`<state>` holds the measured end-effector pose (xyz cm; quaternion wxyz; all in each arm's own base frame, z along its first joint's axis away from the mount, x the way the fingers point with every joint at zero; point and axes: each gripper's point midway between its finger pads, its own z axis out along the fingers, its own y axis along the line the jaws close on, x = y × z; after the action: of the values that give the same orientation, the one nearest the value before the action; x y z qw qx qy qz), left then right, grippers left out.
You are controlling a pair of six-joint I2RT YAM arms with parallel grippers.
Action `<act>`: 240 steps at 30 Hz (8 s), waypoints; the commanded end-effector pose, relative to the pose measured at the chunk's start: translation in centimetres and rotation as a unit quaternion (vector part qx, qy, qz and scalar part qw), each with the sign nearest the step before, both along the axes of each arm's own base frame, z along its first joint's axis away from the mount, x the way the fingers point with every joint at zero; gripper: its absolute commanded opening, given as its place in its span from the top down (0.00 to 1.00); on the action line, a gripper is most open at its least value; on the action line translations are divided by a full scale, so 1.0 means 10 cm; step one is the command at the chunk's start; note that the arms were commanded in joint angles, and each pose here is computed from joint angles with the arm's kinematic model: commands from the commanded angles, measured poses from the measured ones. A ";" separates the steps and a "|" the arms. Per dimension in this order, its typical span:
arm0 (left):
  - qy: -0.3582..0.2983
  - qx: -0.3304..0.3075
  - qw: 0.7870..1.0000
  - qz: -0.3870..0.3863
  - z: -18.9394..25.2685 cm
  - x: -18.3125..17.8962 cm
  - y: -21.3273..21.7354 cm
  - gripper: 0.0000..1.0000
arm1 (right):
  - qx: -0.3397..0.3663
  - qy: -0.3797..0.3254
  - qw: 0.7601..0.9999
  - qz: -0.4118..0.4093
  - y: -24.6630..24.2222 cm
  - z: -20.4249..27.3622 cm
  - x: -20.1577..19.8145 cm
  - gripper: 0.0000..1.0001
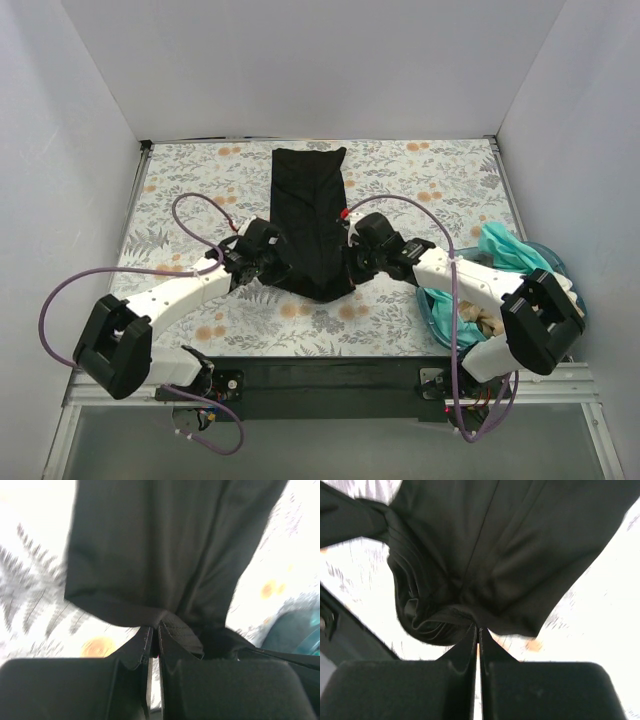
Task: Fold and stack the t-shirts
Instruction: Fold the tshirt
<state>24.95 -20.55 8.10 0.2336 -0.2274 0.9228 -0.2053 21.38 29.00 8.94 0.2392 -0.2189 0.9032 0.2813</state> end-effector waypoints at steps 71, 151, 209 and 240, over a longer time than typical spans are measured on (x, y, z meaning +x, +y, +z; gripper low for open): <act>-0.027 0.009 0.999 0.034 -0.32 0.98 0.49 0.34 | 0.073 0.057 0.995 -0.018 -0.22 -0.22 1.11 0.16; -0.085 -0.036 0.993 0.069 0.84 -0.07 0.35 1.00 | 0.002 -0.147 0.966 0.213 0.18 0.50 -0.51 0.70; -0.129 -0.068 0.969 0.199 1.05 -0.28 0.85 1.00 | -0.039 -0.189 0.959 0.206 0.09 0.98 -0.48 0.82; -0.180 0.031 0.968 0.170 1.01 1.19 0.81 1.00 | -0.025 -0.144 0.977 0.155 0.14 0.91 0.92 0.80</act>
<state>34.76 -11.07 15.91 0.4134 -0.3575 0.8266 -0.1341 29.88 28.81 16.90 0.3067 -0.3824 0.8411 0.2287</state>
